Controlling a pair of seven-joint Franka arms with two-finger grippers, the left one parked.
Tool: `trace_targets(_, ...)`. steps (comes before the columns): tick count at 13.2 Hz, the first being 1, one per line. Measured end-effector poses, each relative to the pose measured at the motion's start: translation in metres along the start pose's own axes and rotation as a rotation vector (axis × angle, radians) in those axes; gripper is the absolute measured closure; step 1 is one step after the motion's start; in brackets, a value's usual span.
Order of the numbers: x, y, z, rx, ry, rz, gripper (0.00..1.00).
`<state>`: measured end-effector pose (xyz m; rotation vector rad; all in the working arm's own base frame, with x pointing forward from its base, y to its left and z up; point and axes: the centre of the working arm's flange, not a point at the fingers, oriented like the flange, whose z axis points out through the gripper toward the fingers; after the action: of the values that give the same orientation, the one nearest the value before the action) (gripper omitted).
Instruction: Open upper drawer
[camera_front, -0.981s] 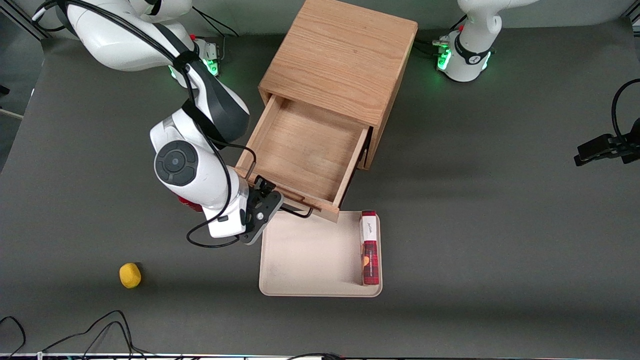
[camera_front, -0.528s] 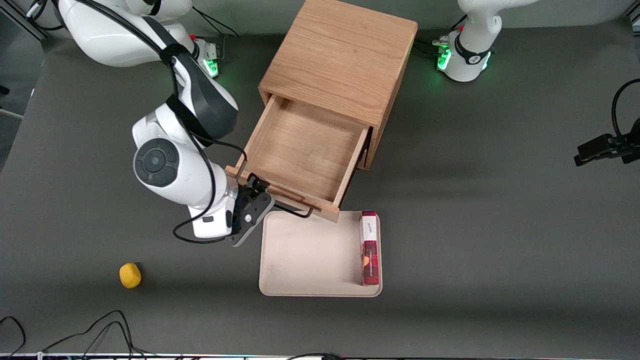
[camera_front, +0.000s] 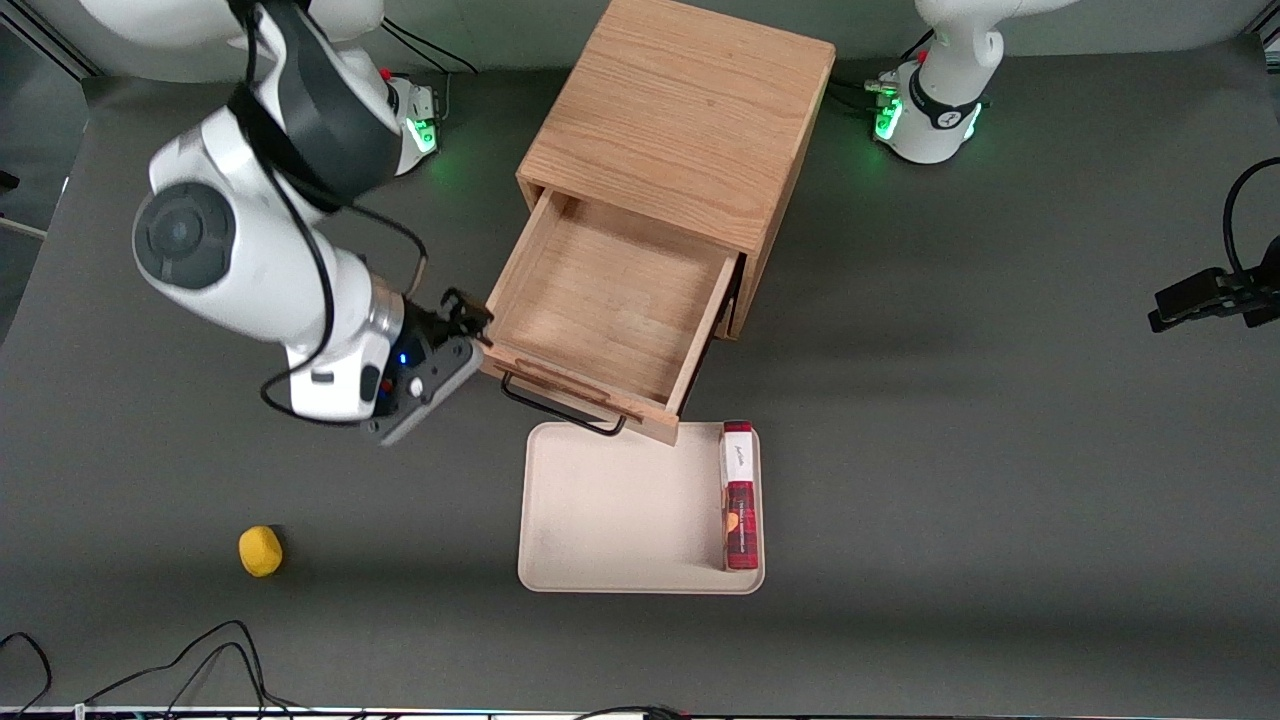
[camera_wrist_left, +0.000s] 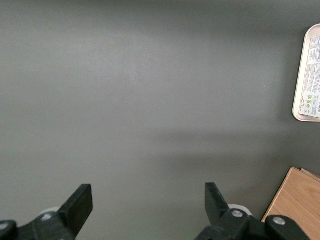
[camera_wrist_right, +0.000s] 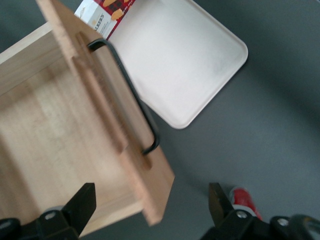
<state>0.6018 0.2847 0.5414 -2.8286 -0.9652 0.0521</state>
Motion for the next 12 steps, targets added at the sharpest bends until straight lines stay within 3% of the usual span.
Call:
trace_targets(3, -0.046, -0.012, -0.041, -0.047, -0.041, 0.084, 0.0)
trace_targets(6, -0.084, 0.001, -0.076, -0.07, -0.057, 0.233, 0.0)
trace_targets(12, -0.148, 0.095, -0.091, -0.003, -0.043, 0.595, 0.0)
